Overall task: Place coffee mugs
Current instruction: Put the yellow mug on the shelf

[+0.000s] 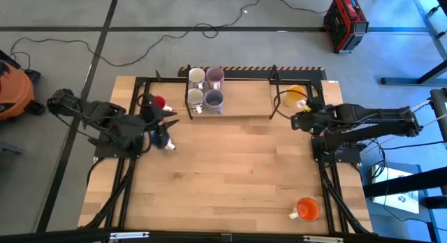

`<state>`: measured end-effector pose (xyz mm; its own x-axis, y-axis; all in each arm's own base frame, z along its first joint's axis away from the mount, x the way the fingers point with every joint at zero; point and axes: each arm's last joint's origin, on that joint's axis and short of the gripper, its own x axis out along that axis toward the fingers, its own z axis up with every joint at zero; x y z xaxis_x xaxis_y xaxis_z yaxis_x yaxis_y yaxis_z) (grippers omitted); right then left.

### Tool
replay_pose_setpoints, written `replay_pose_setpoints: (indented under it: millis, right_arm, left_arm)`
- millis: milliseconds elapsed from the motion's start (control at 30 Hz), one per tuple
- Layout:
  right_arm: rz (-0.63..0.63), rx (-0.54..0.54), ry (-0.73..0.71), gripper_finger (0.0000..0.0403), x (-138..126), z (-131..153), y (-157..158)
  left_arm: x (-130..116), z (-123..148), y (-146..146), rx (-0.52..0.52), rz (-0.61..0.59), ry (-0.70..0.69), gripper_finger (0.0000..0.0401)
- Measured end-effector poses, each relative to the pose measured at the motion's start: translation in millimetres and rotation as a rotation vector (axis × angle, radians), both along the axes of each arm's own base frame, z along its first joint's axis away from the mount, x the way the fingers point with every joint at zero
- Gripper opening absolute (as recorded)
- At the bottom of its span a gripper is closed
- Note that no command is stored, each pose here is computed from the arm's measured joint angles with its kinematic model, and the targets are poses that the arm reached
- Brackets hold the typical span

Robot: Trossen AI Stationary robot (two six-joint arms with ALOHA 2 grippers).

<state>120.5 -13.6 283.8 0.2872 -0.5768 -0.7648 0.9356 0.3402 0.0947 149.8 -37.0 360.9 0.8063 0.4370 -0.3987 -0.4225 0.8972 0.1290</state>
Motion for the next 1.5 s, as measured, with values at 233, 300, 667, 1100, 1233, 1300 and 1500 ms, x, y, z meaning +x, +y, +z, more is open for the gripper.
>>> replay_pose_setpoints:
  millis: [233,300,667,1100,1233,1300,1500]
  right_arm:
    - [0.018,0.028,0.128,0.0195,-10,-8,-21]
    - [0.011,0.03,0.165,0.0195,-12,-8,-28]
    - [0.049,0.109,0.334,0.0195,-9,-18,-70]
    - [0.182,0.168,0.394,0.0195,-6,-52,-114]
    - [0.163,0.132,0.367,0.0195,-8,-62,-121]
    - [0.141,0.106,0.345,0.0195,-9,-61,-126]
    - [0.152,0.15,0.349,0.0195,-12,-65,-129]
  left_arm:
    - [15,-6,15,-0.003,0.071,0.056,0.011]
    - [17,-7,18,-0.02,0.037,0.07,0.011]
    - [22,-5,38,-0.068,-0.047,0.092,0.011]
    - [23,-5,50,-0.073,-0.028,0.097,0.011]
    - [22,-5,51,-0.074,-0.018,0.097,0.011]
    - [22,-5,53,-0.074,-0.012,0.096,0.011]
    - [22,-5,55,-0.075,0.003,0.095,0.011]
